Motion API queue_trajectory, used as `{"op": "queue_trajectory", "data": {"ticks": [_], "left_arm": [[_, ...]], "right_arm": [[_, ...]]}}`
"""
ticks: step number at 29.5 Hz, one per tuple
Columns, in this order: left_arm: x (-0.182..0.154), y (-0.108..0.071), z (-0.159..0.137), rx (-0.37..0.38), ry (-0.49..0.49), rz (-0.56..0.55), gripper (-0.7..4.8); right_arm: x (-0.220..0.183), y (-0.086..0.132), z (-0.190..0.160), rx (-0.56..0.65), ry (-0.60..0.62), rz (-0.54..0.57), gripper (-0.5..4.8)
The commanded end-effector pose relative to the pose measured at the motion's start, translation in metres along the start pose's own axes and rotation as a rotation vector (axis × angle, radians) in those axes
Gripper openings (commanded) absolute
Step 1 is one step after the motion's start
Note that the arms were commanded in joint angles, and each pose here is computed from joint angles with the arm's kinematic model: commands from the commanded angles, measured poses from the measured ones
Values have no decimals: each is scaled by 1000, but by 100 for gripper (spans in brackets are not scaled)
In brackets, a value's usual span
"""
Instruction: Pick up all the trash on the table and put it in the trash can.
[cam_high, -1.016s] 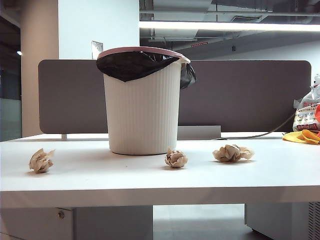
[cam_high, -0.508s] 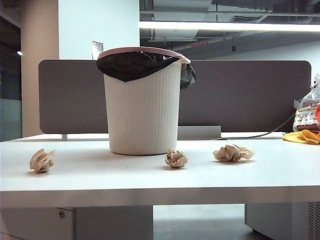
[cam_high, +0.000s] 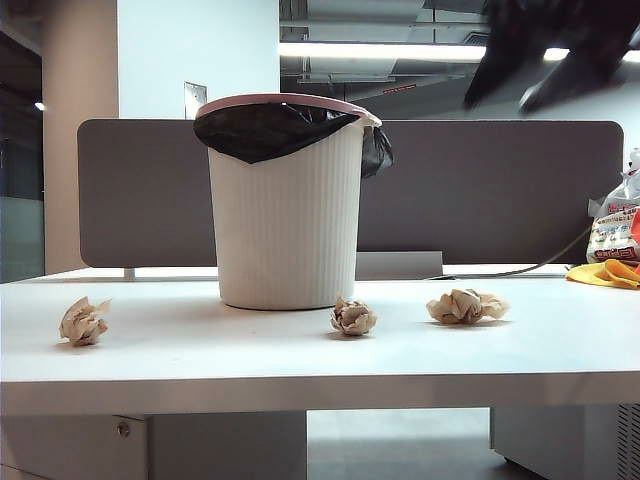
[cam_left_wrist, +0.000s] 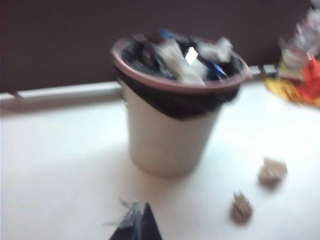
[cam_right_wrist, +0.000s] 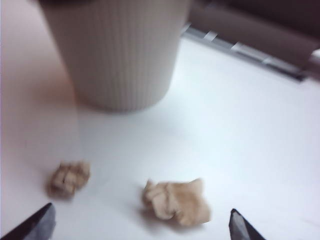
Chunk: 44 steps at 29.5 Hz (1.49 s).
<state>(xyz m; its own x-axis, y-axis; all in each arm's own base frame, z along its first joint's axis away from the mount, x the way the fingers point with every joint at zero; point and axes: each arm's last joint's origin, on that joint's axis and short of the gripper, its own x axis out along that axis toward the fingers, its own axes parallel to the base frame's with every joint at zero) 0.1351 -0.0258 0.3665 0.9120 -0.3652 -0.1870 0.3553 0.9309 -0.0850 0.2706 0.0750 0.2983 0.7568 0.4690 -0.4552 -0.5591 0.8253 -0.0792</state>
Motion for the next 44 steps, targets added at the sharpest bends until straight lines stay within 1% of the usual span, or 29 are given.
{"op": "queue_trajectory", "data": {"ticks": [1,4,7,12,22,25,28,30,31,33,34,35,36,37,40,41,44], "left_arm": [[18,-13,-7,70,79,16,-6],[34,-29,-10,103,100,-2,-6],[49,-42,-12,126,107,-11,-6],[69,-55,-17,131,122,-64,-6],[79,-56,-22,149,154,-59,-6],[79,-56,-24,155,171,-59,-6],[78,-56,-28,183,209,-58,-6],[78,-55,-30,203,236,-44,-6],[78,-54,-32,207,251,-29,-6],[77,-53,-33,211,271,-15,-6],[77,-53,-34,212,278,-15,-6],[77,-53,-34,213,282,-14,-6],[77,-53,-34,214,282,-13,-6],[77,-53,-34,215,282,-13,-6],[77,-53,-34,215,282,-13,-6],[77,-53,-34,215,282,-13,-6],[77,-53,-34,215,282,-13,-6]], "right_arm": [[22,2,-9,-97,69,-1,479],[44,-1,-19,-92,103,-5,479],[67,-3,-27,-68,95,9,479],[93,-6,-43,-62,115,30,479],[135,-5,-77,-55,173,54,479],[141,-5,-82,-56,170,58,479],[145,-6,-83,-62,146,52,477],[148,-6,-84,-65,134,48,442],[149,-6,-84,-64,132,48,410],[150,-6,-87,-59,138,49,296],[151,-6,-88,-55,146,51,217],[151,-6,-89,-53,153,53,116],[151,-6,-89,-52,158,55,55],[151,-5,-90,-50,163,56,26],[151,-6,-90,-42,166,56,13],[149,-6,-87,-33,166,55,-8],[143,-7,-74,-36,129,45,-7]]}}
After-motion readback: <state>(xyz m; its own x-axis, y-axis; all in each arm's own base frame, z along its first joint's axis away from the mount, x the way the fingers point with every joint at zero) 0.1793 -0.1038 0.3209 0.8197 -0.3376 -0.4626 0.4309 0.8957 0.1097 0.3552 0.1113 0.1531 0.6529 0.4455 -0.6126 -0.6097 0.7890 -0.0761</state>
